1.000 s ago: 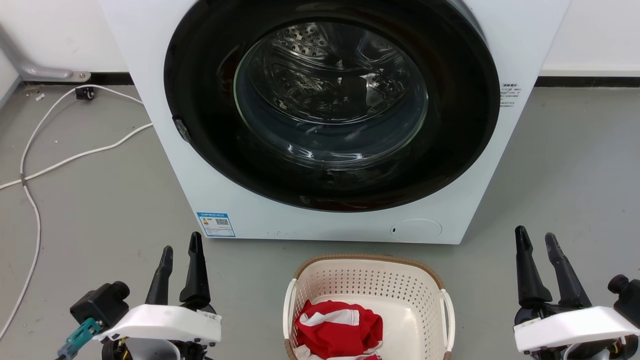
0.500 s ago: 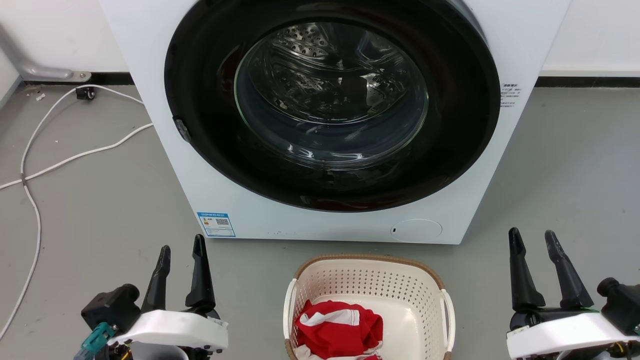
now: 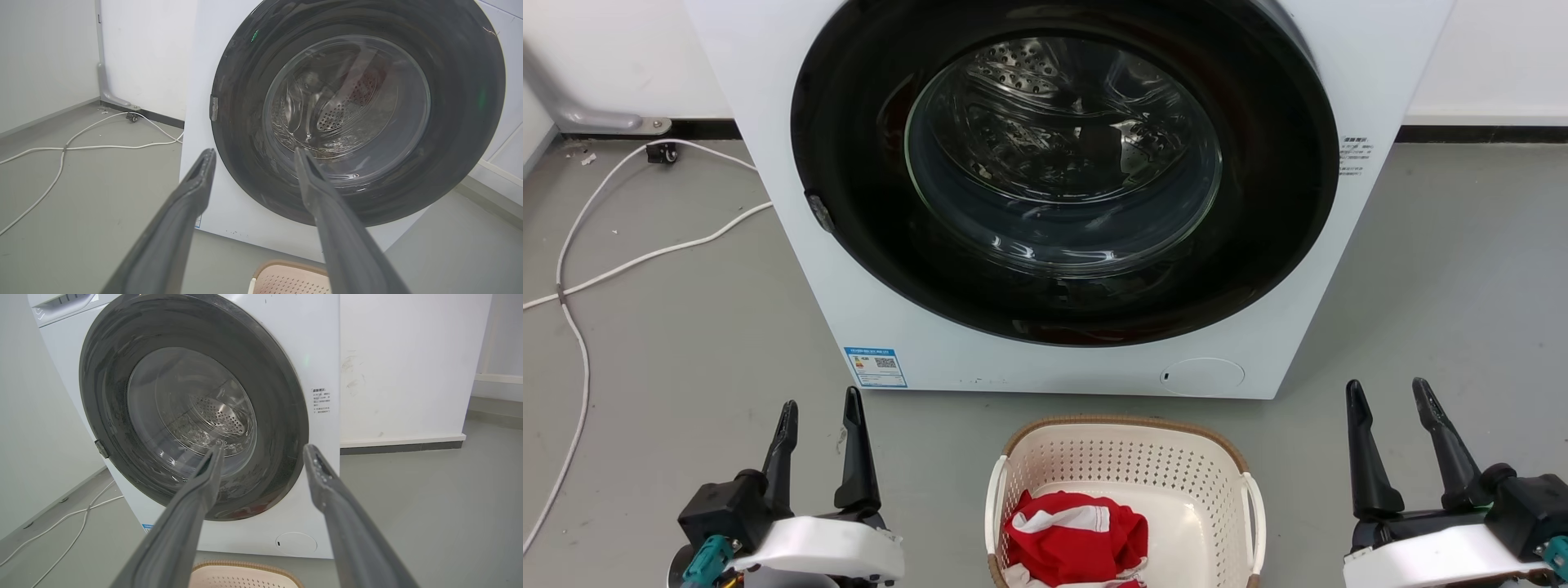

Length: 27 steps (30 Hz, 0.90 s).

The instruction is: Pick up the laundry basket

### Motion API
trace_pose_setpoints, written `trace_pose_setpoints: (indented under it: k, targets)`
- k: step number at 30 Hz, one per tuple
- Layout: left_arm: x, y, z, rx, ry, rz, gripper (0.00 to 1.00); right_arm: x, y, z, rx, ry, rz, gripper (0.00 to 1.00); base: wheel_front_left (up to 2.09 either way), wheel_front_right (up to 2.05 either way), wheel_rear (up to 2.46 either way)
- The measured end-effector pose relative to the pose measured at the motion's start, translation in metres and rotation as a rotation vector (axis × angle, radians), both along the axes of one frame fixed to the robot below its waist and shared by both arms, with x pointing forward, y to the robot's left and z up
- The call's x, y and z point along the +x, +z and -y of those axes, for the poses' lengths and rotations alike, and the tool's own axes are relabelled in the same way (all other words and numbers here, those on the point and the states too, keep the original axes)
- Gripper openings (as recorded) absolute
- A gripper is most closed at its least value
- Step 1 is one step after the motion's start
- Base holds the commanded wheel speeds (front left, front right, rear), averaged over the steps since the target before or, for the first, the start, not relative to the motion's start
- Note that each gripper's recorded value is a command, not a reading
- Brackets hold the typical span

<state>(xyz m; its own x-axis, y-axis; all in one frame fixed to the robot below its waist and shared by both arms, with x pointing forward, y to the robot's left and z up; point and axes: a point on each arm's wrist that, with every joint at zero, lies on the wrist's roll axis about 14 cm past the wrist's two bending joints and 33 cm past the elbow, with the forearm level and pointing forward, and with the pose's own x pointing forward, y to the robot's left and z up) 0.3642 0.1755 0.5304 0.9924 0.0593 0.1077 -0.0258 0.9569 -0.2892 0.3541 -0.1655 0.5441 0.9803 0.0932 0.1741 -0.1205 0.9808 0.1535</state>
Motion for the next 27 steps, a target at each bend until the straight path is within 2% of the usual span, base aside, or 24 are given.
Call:
trace_pose_setpoints:
  k: [27]
  targets:
    - [-0.0051,0.0082,0.0007,0.199,0.027,0.052,1.0,-0.0054,0.0082,-0.0084,-0.207,0.011,0.065,1.0,0.0,0.0,0.0]
